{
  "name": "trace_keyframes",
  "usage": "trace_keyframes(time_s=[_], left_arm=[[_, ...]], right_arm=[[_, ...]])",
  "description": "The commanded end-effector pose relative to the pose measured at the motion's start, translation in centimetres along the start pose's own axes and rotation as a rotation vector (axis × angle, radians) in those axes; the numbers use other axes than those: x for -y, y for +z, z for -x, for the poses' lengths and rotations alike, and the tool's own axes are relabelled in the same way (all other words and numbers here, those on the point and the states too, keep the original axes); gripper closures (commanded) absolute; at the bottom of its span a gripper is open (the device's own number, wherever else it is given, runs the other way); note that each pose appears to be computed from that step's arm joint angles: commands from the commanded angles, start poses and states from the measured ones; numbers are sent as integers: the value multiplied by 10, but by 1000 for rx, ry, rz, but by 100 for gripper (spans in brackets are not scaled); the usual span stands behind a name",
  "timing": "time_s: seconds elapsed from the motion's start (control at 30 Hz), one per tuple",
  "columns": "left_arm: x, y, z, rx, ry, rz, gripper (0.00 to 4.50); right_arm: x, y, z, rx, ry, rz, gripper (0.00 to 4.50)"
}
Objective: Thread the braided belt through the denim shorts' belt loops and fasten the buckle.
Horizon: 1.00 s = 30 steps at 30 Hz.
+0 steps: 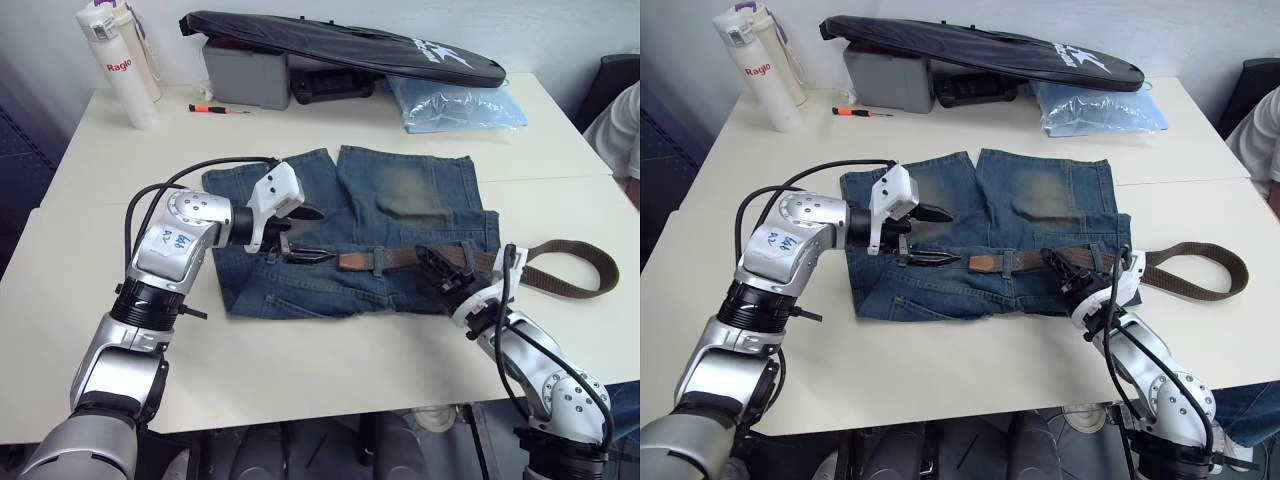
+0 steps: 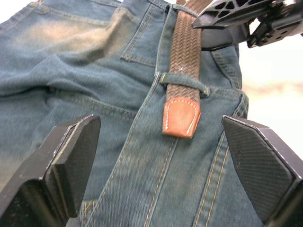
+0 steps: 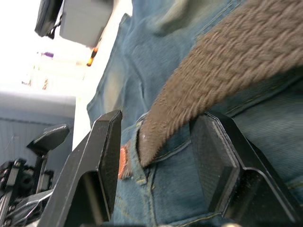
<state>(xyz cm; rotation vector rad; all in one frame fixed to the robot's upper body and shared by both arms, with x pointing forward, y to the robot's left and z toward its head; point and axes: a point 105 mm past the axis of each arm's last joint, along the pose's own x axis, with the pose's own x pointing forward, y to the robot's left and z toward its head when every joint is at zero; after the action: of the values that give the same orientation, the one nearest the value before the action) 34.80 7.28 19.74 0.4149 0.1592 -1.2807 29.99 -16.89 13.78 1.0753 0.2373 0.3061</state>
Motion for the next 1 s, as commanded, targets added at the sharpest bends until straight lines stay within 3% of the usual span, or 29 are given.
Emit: trace_keyframes(time_s=[0.03, 0.1, 0.3, 0.63, 0.83, 1.0], left_arm=[[-2, 10, 2, 12, 4, -46, 0], [-3, 10, 3, 10, 7, -49, 0], [-8, 11, 9, 4, 25, -54, 0], [-11, 12, 9, 2, 31, -64, 0], [-10, 13, 6, 6, 24, -69, 0], [-8, 13, 4, 9, 11, -68, 0]], right_arm=[[-1, 16, 2, 61, 12, -22, 208], [3, 14, -1, 57, 3, -30, 208], [-7, -24, -14, -77, 41, -35, 448], [-47, -76, -41, -239, 165, 90, 448], [-38, -84, -44, -264, 118, 141, 448], [-43, -65, -27, -235, 161, 161, 258]])
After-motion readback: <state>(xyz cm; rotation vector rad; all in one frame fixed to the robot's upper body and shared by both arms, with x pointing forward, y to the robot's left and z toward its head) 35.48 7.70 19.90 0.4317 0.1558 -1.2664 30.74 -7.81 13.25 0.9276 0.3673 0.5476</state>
